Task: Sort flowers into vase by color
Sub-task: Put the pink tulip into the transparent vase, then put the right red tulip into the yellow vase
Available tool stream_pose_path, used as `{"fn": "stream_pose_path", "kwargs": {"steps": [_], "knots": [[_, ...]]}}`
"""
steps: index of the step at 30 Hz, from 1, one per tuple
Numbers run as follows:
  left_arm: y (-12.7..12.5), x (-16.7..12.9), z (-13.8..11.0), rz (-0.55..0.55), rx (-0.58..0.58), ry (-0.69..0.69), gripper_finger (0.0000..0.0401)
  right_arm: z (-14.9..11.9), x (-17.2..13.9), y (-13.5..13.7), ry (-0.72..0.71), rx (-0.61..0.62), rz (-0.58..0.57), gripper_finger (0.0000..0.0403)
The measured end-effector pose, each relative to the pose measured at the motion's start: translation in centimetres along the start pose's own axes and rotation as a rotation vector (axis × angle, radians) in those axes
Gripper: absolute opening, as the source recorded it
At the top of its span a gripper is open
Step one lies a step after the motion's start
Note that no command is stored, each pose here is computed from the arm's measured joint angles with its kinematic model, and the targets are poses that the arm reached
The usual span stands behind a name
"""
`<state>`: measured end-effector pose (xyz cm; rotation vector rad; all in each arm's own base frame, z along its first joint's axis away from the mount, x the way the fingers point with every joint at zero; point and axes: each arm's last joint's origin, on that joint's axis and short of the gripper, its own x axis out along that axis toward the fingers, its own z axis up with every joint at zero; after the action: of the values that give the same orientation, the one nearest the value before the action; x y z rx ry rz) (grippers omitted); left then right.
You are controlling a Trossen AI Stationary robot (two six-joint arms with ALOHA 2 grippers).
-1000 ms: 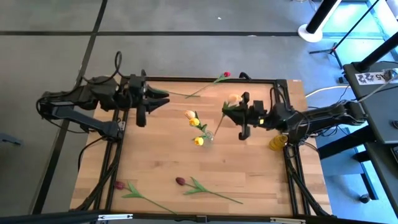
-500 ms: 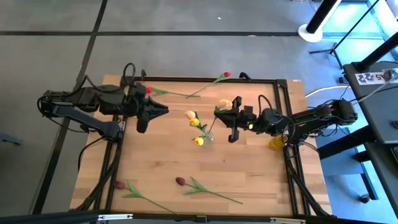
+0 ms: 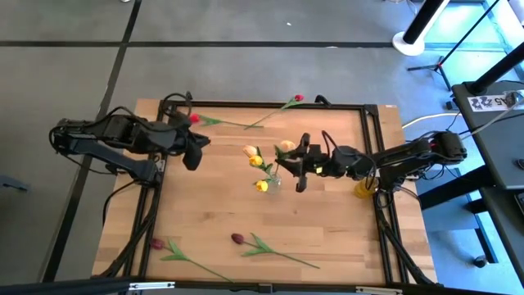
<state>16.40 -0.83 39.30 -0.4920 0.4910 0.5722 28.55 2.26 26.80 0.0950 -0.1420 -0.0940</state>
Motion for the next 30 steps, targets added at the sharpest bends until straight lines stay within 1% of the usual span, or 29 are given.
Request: {"fn": "stream_pose_path", "kwargs": {"steps": [2,5,9,12,14,17,19,22,26,29,30], "knots": [[0.4,0.2,0.3,0.039,0.007,-0.021,0.007,0.2,0.0,0.1,0.043,0.0,0.008,0.0131],[1.5,0.9,1.5,0.083,-0.027,-0.047,0.0076,1.1,0.0,0.3,0.144,0.008,0.05,0.0162],[2.6,2.8,2.9,0.066,-0.035,-0.011,0.0081,2.5,-0.3,0.5,0.328,0.005,0.082,0.019],[3.4,5.3,3.9,0.077,0.002,0.033,0.0091,4.0,-0.7,0.5,0.442,-0.007,0.084,0.0203],[4.1,7.3,4.4,0.082,0.034,0.078,0.0103,5.3,-1.0,0.6,0.49,-0.007,0.077,0.021],[5.2,10.5,5.1,0.06,0.062,0.142,0.0124,7.0,-1.3,0.6,0.549,0.007,0.063,0.0221],[5.9,12.5,5.7,0.061,0.082,0.14,0.0139,8.0,-1.6,0.7,0.611,0.02,0.051,0.0228],[6.9,14.9,6.5,0.062,0.148,0.114,0.0157,9.1,-2.3,0.7,0.718,0.06,0.045,0.0238],[8.2,17.9,7.1,0.046,0.226,0.093,0.0164,9.9,-3.4,0.6,0.856,0.103,0.014,0.0245],[9.6,20.5,7.1,0.008,0.207,0.125,0.0165,10.5,-4.1,0.5,0.919,0.143,-0.015,0.0245],[10.2,21.5,6.9,0.011,0.207,0.142,0.0165,10.6,-4.2,0.5,0.937,0.154,-0.026,0.0245]]}}
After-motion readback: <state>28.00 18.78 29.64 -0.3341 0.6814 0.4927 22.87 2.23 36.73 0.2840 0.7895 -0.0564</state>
